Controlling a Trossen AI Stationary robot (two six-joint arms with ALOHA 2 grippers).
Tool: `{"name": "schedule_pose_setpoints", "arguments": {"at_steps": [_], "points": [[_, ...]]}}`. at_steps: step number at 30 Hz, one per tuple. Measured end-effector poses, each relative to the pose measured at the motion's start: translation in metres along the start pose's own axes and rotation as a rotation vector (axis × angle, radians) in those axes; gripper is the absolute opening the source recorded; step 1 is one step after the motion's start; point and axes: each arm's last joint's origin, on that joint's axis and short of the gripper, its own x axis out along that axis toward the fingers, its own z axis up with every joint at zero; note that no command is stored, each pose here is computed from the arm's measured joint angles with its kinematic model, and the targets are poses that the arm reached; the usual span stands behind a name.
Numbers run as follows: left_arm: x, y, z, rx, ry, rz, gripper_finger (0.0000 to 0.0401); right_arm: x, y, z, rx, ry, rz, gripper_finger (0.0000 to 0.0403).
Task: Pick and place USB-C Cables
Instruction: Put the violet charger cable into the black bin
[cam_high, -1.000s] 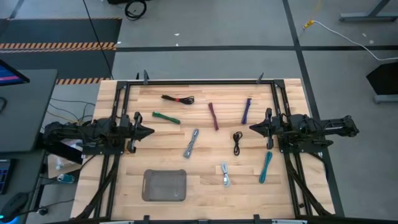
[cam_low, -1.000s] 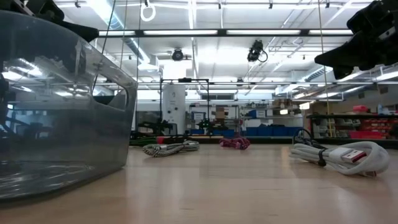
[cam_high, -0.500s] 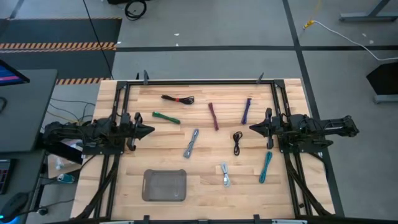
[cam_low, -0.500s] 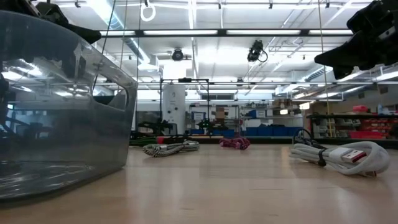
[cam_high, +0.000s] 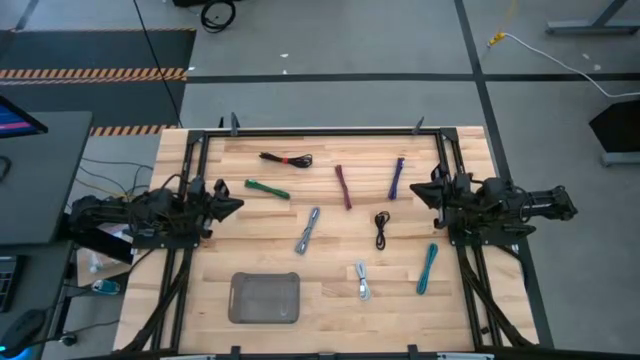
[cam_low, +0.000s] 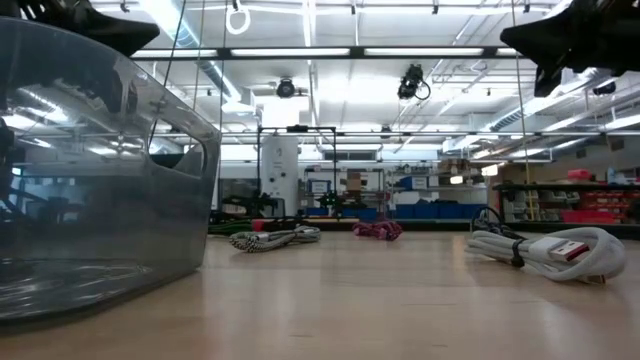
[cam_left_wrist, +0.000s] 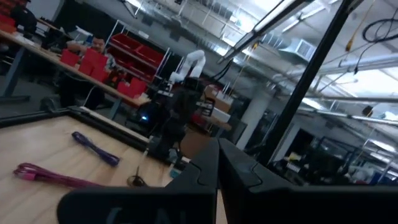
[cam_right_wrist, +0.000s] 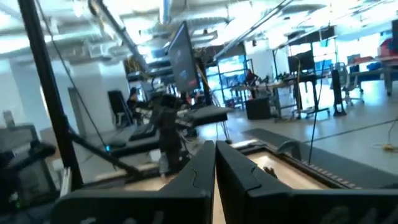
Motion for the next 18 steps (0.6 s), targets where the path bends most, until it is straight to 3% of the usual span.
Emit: {"name": "schedule_pose_setpoints", "arguments": {"at_steps": [8,13,15,18], "points": [[0.000,-0.002,0.004,-0.026,-0.045,-0.025,0.0009,0.000,0.000,0.000,0.083,0.000,-0.014,0.0019],[0.000,0.000,0.005,0.050,-0.072,0.038,0.0010,0.000,-0.002,0.001,0.193,-0.017,-0.061,0.0021],[0.000,0.000,0.006,0.078,-0.096,0.064,0.0020,0.000,-0.004,0.003,0.276,-0.061,-0.128,0.0027],[0.000,-0.002,0.012,0.078,-0.130,0.078,0.0056,0.000,-0.003,0.008,0.300,-0.114,-0.128,0.0047]]}}
